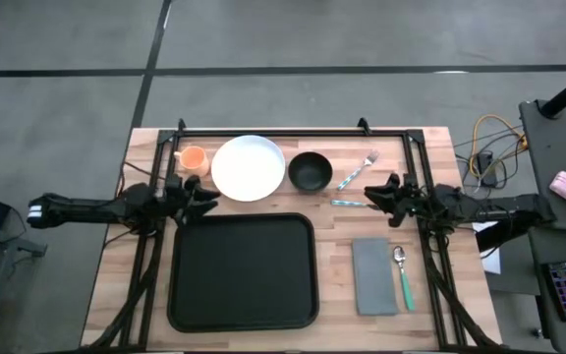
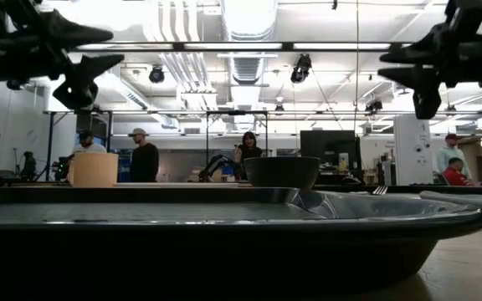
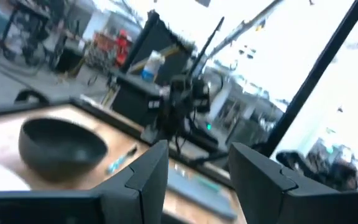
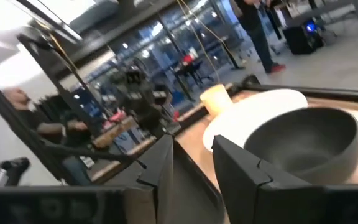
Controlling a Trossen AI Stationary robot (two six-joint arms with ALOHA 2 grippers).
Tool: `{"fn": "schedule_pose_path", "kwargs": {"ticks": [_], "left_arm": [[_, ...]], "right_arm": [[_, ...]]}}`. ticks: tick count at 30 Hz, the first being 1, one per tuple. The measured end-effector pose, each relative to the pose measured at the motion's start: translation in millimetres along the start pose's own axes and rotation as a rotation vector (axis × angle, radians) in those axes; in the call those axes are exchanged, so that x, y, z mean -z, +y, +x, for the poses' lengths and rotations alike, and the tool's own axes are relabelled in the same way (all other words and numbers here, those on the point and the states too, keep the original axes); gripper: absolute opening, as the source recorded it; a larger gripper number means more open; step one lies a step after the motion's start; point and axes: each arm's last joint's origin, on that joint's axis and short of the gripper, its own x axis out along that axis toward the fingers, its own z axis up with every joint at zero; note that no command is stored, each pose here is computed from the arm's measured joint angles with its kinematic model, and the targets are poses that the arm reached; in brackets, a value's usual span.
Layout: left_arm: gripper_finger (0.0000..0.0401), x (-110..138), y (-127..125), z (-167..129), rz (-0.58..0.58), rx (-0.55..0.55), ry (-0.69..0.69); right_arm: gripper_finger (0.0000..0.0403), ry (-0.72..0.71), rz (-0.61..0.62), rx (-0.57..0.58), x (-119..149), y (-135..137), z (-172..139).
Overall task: Set up tray
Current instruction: Put the orange cup on the top left of the black serving tray
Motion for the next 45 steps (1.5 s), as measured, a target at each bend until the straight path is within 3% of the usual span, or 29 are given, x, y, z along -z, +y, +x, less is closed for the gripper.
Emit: {"fn": "schedule_pose_path", "kwargs": {"ticks": [4,10,12,18,27,33,41,45], "left_arm": [[0.0151,-18,-8,3,0.045,-0.026,-0.079],[0.0168,-69,-36,20,0.209,-0.050,-0.149],[0.0187,-81,-42,29,0.272,-0.131,-0.093],[0.0257,-109,-48,52,0.415,-0.553,0.129],[0.0269,-141,-42,68,0.400,-0.933,0.564],[0.0269,-152,-25,86,0.317,-0.999,0.726],[0.0269,-137,12,102,0.308,-1.048,0.941],[0.0269,-126,28,99,0.291,-1.111,1.113]], "right_arm": [[0.0116,0.030,-0.008,0.038,4,-2,4],[0.0113,0.037,0.061,0.075,7,-4,5],[0.0111,0.037,0.078,0.076,7,-4,6],[0.0110,0.035,0.106,0.076,7,-4,5],[0.0100,0.035,0.105,0.076,7,-4,5],[0.0093,0.039,0.101,0.079,7,-4,6],[0.0091,0.041,0.092,0.080,7,-4,6],[0.0088,0.042,0.081,0.080,7,-4,6]]}}
